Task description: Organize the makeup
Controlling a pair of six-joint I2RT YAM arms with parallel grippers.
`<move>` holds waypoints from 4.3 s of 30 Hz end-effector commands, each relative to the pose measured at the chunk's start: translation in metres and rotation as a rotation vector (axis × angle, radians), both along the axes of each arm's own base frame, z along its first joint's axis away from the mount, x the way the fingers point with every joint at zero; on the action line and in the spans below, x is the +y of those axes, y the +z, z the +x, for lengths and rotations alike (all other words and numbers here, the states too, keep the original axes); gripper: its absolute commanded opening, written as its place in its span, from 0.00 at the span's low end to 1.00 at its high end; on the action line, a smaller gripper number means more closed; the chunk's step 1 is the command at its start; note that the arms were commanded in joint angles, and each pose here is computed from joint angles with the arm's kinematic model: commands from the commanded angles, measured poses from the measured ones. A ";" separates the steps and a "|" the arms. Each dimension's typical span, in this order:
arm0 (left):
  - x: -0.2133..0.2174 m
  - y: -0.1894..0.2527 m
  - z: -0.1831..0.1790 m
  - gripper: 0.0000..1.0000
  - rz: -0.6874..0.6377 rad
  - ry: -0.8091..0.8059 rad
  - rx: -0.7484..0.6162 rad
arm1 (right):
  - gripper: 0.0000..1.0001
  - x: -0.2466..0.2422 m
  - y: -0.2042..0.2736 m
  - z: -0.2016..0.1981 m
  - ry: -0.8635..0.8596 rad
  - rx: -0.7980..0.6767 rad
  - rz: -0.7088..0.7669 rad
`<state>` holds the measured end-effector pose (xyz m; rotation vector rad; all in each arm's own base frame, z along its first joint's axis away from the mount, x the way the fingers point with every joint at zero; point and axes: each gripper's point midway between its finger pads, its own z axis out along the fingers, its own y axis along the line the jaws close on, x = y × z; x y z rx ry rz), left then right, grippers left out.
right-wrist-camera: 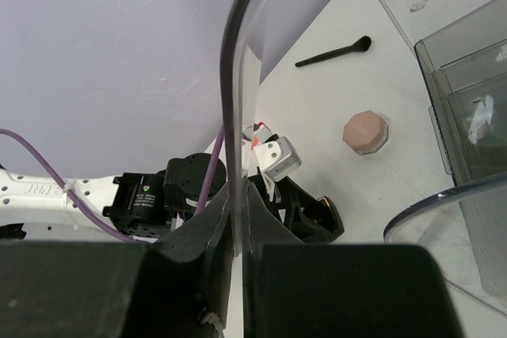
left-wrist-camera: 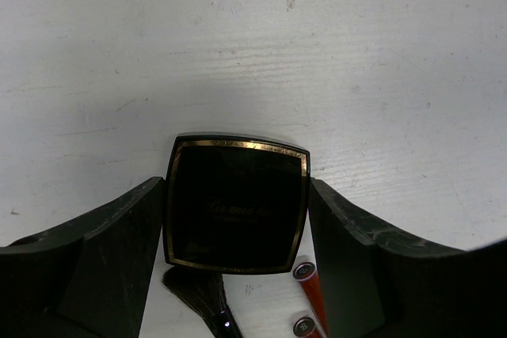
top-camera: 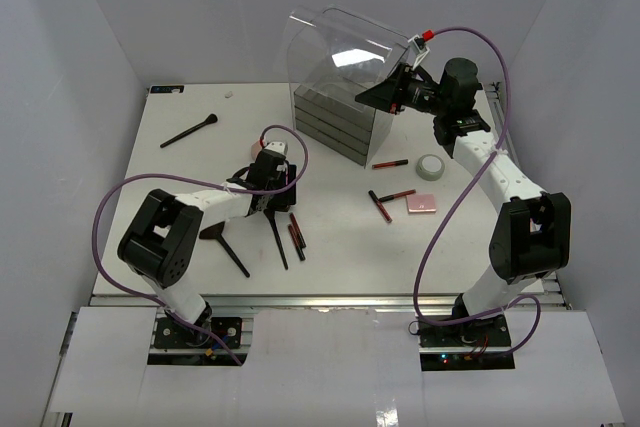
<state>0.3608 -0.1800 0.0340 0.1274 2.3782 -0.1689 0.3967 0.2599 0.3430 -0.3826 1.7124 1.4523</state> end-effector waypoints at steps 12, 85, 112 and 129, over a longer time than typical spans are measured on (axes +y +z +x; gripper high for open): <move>-0.032 0.071 0.009 0.46 -0.251 -0.005 -0.133 | 0.09 -0.001 0.029 -0.012 0.038 -0.123 0.031; -0.154 0.220 0.193 0.93 -1.165 0.036 -0.559 | 0.09 0.004 0.024 -0.021 0.102 -0.028 0.088; -0.091 0.166 0.077 0.85 -0.830 -0.014 -0.462 | 0.09 0.002 0.019 -0.024 0.096 -0.037 0.074; 0.041 0.040 0.096 0.98 -0.073 0.225 -0.276 | 0.09 0.001 0.017 -0.025 0.087 -0.044 0.067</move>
